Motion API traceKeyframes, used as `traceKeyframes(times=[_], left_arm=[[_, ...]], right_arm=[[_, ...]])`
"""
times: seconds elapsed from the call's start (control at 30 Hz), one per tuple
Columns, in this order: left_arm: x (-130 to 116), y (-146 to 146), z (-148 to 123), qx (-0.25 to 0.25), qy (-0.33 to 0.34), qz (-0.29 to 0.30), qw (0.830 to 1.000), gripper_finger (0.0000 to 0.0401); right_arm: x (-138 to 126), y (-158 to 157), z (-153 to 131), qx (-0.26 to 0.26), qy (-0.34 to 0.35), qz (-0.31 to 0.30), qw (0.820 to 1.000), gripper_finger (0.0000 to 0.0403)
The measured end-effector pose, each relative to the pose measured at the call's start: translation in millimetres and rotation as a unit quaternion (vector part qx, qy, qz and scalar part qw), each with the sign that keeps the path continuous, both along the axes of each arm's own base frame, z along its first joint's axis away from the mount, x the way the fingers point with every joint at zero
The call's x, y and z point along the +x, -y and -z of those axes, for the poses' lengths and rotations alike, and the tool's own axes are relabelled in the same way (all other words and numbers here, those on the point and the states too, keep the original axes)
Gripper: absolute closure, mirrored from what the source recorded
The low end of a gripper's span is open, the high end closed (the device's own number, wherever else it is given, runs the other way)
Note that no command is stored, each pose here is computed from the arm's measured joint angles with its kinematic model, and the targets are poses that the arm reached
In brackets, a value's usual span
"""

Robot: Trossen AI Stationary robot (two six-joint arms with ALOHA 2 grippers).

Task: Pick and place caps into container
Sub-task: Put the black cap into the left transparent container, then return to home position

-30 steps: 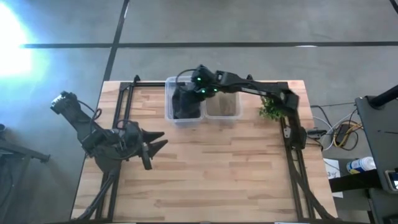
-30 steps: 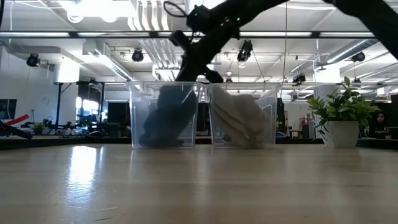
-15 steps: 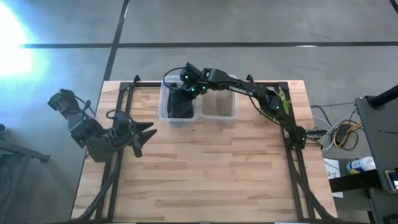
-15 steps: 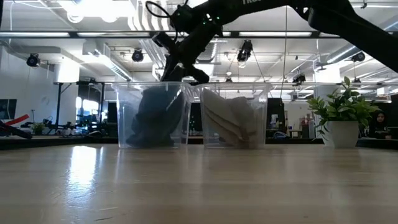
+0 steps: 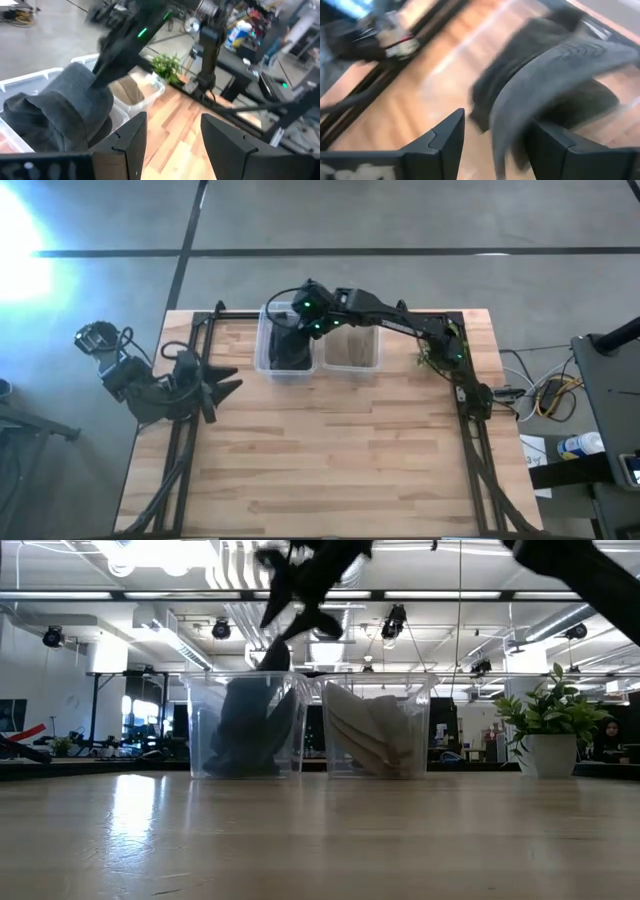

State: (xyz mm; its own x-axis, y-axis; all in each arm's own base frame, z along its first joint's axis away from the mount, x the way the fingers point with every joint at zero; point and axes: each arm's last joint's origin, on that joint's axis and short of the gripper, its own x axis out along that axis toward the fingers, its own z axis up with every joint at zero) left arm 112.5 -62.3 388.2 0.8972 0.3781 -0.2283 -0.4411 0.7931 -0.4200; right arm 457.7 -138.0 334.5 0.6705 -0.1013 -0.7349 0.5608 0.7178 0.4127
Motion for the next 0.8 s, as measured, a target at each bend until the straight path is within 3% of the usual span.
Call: traceKeyframes(times=[0.17,0.3,0.5,0.63,0.8], left_arm=[[6.1,0.9,18.0,-0.022,-0.005,0.030,0.999,0.0220],[25.4,7.7,37.4,-0.045,0.040,0.092,0.994,0.0220],[52.2,-2.0,61.4,-0.063,0.160,0.204,0.964,0.0220],[60.4,-23.1,76.1,-0.067,0.152,0.176,0.970,0.0220],[63.1,-51.7,85.0,-0.050,0.115,0.094,0.988,0.0220]], right_arm=[[-24.2,-47.0,-38.6,-0.062,-0.006,-0.106,0.992,0.0219],[-42.9,-92.7,-52.7,-0.105,-0.003,-0.163,0.981,0.0224],[-93.6,-125.5,-48.5,-0.131,-0.022,-0.148,0.980,0.0231],[-134.2,-128.1,-36.5,-0.119,0.003,-0.127,0.985,0.0237],[-186.3,-128.1,-33.8,-0.142,0.050,-0.112,0.982,0.0246]])
